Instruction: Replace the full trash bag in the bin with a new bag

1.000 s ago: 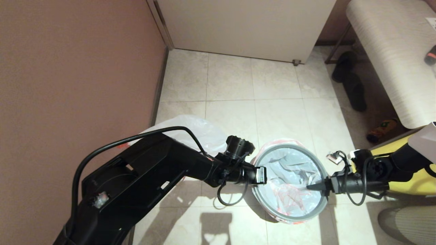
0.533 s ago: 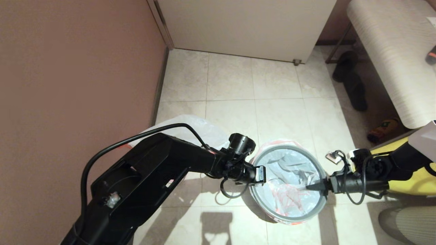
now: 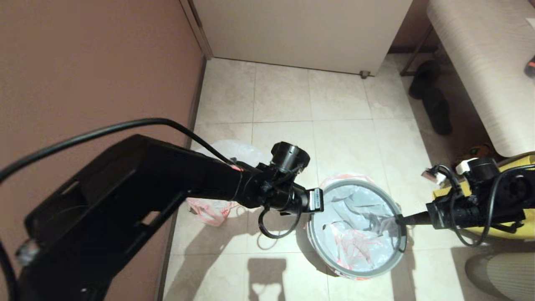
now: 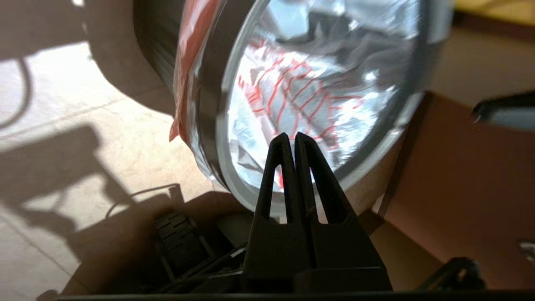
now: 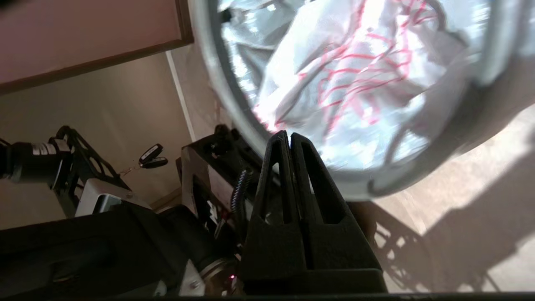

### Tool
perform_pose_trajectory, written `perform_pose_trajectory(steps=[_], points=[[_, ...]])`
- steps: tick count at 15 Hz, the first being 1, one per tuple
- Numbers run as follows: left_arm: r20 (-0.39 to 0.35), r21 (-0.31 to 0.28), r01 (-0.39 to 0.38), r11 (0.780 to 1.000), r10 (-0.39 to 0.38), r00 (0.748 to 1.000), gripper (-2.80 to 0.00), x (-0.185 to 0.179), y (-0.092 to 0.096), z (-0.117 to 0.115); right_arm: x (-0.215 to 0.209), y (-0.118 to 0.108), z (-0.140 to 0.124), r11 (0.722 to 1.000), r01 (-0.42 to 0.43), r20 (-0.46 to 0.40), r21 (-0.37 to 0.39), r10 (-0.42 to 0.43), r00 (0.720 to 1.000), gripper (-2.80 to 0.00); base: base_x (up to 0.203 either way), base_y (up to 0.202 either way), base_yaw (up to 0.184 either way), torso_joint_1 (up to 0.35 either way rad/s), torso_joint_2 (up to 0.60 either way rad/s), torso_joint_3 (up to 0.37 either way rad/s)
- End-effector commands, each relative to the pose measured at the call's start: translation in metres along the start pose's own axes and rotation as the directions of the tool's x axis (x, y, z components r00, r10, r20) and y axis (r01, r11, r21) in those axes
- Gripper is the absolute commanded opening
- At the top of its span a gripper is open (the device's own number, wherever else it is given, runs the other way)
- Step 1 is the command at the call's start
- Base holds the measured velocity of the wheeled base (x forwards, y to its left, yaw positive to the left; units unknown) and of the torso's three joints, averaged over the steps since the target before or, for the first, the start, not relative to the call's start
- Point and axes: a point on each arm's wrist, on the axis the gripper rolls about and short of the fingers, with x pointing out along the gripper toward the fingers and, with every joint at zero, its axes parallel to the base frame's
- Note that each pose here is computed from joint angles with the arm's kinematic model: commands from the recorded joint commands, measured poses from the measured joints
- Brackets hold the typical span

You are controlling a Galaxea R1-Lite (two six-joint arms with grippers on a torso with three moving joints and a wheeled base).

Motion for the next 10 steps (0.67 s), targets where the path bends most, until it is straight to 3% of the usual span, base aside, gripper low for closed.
perform_pose_trajectory(steps=[1,3,5,7,8,10], points=[[0.156,0.061,0.058,0.996,-0.067,0.985,-2.8,-0.093,-0.052,0.012,-0.039,0.049,-0.009,0.996,0.053,0.071,-0.069,-0.048,0.996,-2.8,0.0,0.0,0.0,0.0,0.0,0.0],[0.169,0.082,0.004,0.997,-0.018,0.985,-2.8,-0.136,-0.072,-0.002,-0.055,0.07,-0.033,0.989,0.136,0.076,-0.056,-0.132,0.988,-2.8,0.0,0.0,0.0,0.0,0.0,0.0],[0.116,0.078,-0.115,0.99,0.106,0.988,-2.8,-0.142,-0.06,-0.025,-0.071,0.09,-0.046,0.977,0.195,0.119,-0.082,-0.185,0.976,-2.8,0.0,0.0,0.0,0.0,0.0,0.0],[0.167,0.06,-0.207,0.976,0.195,0.967,-2.8,-0.163,-0.046,-0.028,-0.091,0.114,-0.055,0.957,0.262,0.194,-0.129,-0.234,0.953,-2.8,0.0,0.0,0.0,0.0,0.0,0.0],[0.222,0.021,-0.275,0.961,0.264,0.939,-2.8,-0.173,-0.034,-0.02,-0.099,0.123,-0.057,0.935,0.325,0.234,-0.145,-0.287,0.929,-2.8,0.0,0.0,0.0,0.0,0.0,0.0],[0.351,-0.05,-0.444,0.894,0.432,0.831,-2.8,-0.194,-0.017,-0.004,-0.114,0.14,-0.061,0.887,0.434,0.313,-0.159,-0.372,0.874,-2.8,0.0,0.0,0.0,0.0,0.0,0.0]])
